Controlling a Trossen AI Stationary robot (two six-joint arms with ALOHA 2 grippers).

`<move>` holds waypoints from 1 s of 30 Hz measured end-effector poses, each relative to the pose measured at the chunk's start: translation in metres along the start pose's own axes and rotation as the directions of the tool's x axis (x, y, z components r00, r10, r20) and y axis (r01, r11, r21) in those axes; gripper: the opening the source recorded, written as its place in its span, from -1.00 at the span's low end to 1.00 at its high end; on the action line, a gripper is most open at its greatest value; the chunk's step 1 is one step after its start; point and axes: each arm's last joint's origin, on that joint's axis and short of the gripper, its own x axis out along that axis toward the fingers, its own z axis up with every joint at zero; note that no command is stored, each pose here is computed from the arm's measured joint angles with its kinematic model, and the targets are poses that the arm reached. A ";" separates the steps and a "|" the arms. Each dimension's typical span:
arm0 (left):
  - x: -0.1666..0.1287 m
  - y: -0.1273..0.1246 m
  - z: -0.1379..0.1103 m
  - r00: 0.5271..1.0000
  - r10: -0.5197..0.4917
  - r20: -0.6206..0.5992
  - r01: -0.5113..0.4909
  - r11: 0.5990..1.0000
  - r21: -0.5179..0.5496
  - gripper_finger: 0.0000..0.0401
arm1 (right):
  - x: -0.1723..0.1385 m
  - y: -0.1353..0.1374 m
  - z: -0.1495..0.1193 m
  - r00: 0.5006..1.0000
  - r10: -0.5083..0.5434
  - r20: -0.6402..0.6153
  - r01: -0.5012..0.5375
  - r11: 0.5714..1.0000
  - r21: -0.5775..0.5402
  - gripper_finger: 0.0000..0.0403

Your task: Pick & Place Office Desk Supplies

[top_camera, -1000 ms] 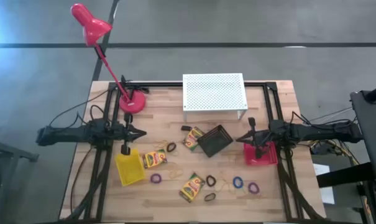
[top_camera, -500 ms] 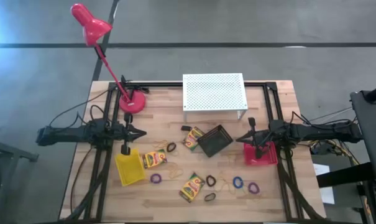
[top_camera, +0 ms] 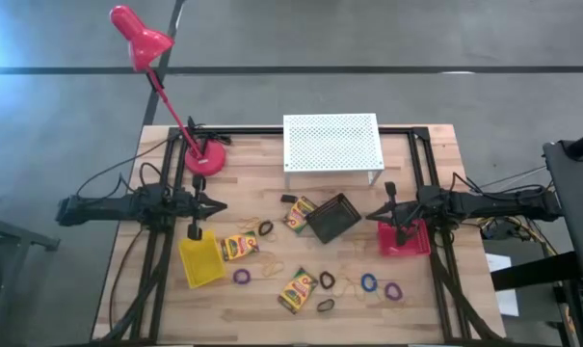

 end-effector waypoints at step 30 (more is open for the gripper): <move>0.000 0.000 0.000 1.000 0.000 0.000 0.000 1.000 0.000 -0.86 | -0.001 0.004 0.010 0.962 0.211 0.173 -0.261 0.897 0.356 -0.96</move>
